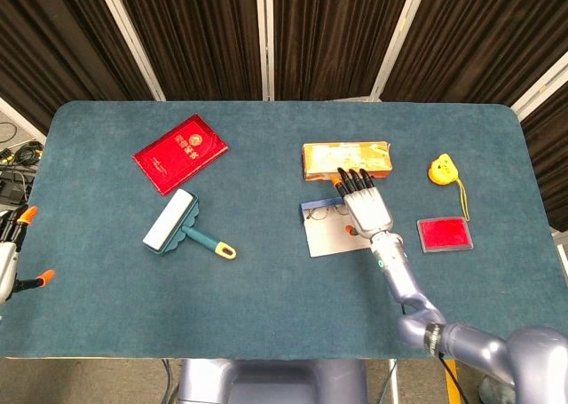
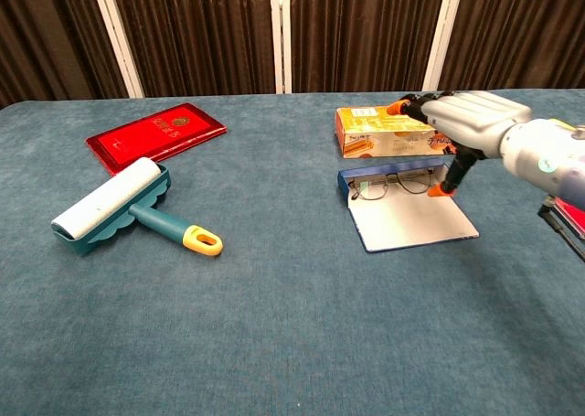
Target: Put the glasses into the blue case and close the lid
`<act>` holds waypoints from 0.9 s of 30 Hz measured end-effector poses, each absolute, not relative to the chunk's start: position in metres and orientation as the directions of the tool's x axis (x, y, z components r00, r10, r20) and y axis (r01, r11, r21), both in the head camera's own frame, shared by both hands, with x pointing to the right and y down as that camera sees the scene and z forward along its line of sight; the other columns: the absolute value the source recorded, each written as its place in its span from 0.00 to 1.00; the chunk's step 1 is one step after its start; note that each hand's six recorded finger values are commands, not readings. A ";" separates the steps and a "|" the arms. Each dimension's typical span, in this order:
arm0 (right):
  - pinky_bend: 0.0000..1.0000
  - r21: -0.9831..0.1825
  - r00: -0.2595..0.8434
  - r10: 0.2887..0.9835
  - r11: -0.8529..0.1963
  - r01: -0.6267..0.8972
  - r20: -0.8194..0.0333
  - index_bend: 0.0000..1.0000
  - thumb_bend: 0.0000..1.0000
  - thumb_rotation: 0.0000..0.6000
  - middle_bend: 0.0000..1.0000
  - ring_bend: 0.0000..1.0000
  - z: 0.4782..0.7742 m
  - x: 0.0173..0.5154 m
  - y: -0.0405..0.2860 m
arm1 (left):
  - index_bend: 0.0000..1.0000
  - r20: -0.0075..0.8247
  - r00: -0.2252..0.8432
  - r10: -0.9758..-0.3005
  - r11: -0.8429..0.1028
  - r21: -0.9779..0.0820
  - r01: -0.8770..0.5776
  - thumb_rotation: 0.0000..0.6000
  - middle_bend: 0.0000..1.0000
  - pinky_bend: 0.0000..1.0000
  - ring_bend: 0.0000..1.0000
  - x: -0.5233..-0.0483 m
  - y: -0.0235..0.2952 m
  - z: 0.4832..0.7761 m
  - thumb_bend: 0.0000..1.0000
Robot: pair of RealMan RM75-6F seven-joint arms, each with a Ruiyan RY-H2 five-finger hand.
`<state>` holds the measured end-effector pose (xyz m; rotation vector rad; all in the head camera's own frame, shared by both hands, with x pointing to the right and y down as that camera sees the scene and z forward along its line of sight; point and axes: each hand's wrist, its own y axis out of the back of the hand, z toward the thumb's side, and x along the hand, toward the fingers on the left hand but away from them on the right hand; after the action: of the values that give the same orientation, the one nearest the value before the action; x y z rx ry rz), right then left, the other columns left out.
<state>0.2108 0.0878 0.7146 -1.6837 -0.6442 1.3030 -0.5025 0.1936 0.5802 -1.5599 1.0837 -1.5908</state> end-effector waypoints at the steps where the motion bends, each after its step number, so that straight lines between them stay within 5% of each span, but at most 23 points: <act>1: 0.00 -0.872 0.319 0.813 -0.475 -0.119 -0.487 0.04 0.05 1.00 0.00 0.00 0.713 0.212 0.091 | 0.00 0.452 -0.075 -0.889 -0.444 -0.890 -0.098 1.00 0.00 0.00 0.00 -0.502 0.194 0.579 0.00; 13: 0.00 -0.845 0.388 0.753 -0.500 -0.188 -0.532 0.04 0.06 1.00 0.00 0.00 0.699 0.210 0.133 | 0.00 0.442 -0.043 -0.896 -0.436 -0.894 -0.099 1.00 0.00 0.00 0.00 -0.493 0.198 0.574 0.00; 27: 0.00 -0.838 0.405 0.734 -0.497 -0.226 -0.545 0.06 0.06 1.00 0.00 0.00 0.723 0.193 0.141 | 0.00 0.448 -0.061 -0.892 -0.441 -0.892 -0.100 1.00 0.00 0.00 0.00 -0.498 0.197 0.576 0.00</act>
<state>0.1926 0.1409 0.7226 -1.7079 -0.4478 1.2608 -0.4985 0.1967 0.5757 -1.5706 1.0796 -1.5693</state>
